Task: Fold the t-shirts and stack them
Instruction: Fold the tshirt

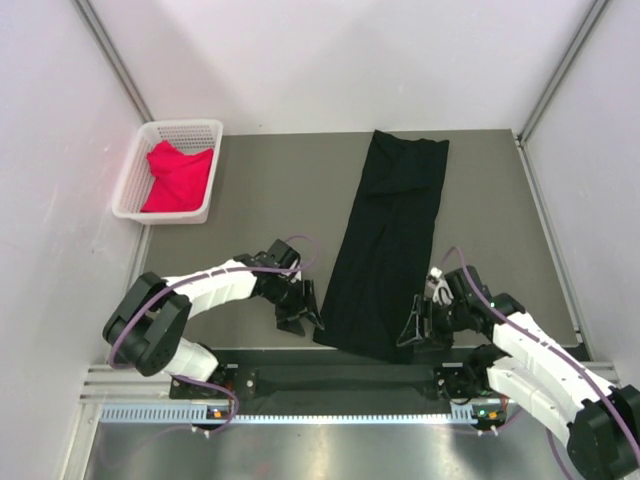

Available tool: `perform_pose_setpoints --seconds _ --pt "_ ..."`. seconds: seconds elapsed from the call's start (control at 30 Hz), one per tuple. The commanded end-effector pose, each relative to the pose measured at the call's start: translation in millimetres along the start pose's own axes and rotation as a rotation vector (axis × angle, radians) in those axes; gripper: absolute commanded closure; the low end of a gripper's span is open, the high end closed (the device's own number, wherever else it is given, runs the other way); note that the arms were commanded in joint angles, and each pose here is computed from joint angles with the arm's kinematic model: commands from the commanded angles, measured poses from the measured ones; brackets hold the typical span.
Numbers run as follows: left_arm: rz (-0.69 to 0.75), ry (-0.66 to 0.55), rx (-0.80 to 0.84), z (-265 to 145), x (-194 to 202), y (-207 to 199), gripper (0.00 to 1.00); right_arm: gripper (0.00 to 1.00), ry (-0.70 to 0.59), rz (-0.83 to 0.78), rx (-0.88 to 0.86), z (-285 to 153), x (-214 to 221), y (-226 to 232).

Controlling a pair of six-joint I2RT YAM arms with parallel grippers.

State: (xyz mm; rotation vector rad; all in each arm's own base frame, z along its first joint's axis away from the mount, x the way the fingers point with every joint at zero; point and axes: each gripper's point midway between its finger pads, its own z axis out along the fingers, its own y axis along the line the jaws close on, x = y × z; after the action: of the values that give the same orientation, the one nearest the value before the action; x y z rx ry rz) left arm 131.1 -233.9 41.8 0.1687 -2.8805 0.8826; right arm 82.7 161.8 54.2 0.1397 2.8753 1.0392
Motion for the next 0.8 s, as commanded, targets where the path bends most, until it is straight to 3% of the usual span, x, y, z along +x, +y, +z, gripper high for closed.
perform_pose_setpoints --seconds 0.0,0.17,0.43,0.77 --pt "-0.039 -0.023 -0.033 5 5 4 0.4 0.43 0.036 0.04 -0.026 4 14 -3" --pt "-0.028 -0.012 -0.052 15 10 3 0.42 0.49 0.042 0.05 0.029 5 25 -20" --pt "-0.049 -0.018 -0.049 23 8 5 0.45 0.48 0.038 0.076 0.035 16 29 -32" --pt "-0.071 -0.007 0.019 30 9 -1 0.61 0.51 0.016 0.11 0.002 27 24 -32"
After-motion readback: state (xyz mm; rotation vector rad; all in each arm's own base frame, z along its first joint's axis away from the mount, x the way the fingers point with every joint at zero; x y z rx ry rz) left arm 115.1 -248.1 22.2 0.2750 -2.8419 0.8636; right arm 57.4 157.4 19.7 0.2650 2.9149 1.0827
